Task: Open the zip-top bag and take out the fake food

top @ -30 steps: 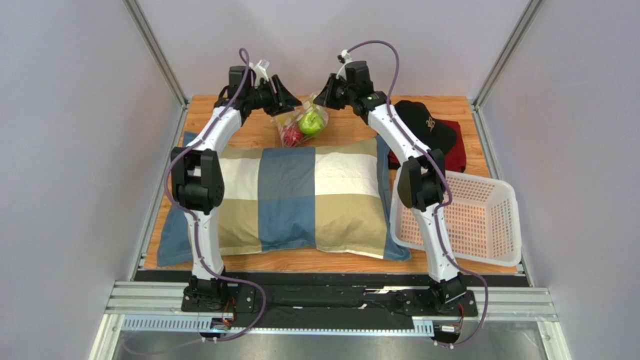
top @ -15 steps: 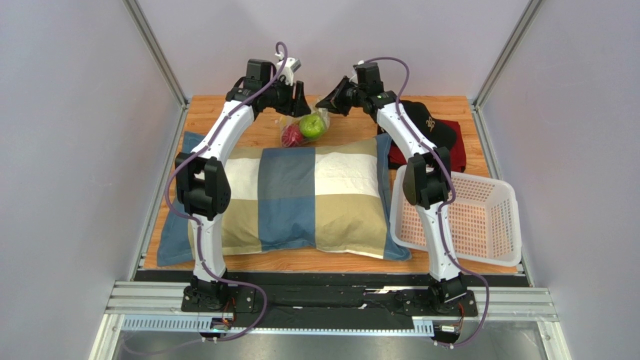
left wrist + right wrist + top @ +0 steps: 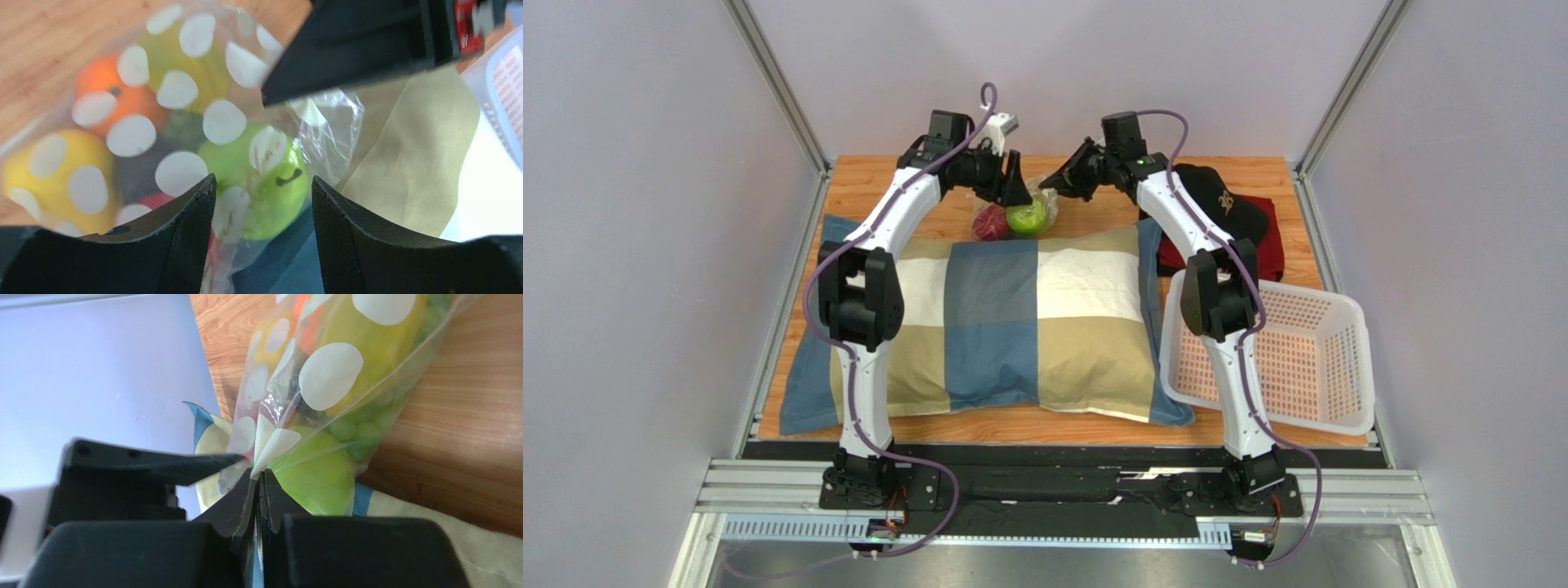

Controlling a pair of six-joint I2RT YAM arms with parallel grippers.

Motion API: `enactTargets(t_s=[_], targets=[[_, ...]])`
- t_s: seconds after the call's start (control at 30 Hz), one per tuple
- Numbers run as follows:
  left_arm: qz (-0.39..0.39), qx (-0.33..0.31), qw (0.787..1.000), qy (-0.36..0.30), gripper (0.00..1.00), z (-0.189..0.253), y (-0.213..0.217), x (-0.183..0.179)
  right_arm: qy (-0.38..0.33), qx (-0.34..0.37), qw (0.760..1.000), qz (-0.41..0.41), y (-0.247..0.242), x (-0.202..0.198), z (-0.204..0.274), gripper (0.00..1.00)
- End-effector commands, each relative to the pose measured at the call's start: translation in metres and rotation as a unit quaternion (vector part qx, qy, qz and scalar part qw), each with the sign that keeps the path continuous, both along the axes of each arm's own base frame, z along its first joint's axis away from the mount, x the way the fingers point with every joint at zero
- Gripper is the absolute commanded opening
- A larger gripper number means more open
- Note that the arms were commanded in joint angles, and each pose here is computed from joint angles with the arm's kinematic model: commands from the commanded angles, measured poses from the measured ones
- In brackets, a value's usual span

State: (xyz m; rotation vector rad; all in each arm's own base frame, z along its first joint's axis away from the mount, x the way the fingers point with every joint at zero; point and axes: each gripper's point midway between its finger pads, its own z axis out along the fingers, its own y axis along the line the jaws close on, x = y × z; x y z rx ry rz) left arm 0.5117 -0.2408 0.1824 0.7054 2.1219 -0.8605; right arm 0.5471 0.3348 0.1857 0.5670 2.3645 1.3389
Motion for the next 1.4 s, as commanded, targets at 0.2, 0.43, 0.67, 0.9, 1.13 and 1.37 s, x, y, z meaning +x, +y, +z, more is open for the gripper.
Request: enactTargets(t_s=[0.2, 0.43, 0.67, 0.9, 1.13, 1.37], targets=[[-0.031, 0.016, 0.978, -0.208, 0.66, 0.048, -0.022, -0.020, 0.057, 0.048, 0.995, -0.067, 0.011, -0.016, 0.059, 0.08], [-0.031, 0.019, 0.988, -0.152, 0.67, 0.032, -0.033, -0.007, 0.086, 0.074, 0.991, -0.076, 0.025, -0.030, 0.074, 0.11], [-0.028, 0.027, 0.991, -0.129, 0.64, 0.023, -0.032, -0.008, 0.095, 0.081, 0.988, -0.093, 0.026, -0.028, 0.076, 0.12], [-0.020, 0.037, 0.993, -0.108, 0.64, 0.012, -0.027, -0.011, 0.107, 0.083, 0.986, -0.096, 0.026, -0.026, 0.069, 0.06], [0.033, 0.082, 0.994, -0.069, 0.42, -0.018, -0.010, 0.002, 0.105, 0.092, 0.985, -0.100, 0.026, -0.024, 0.075, 0.06], [0.062, 0.098, 0.989, -0.090, 0.00, -0.008, 0.000, 0.013, 0.105, 0.074, 0.985, -0.114, 0.009, -0.015, 0.062, 0.30]])
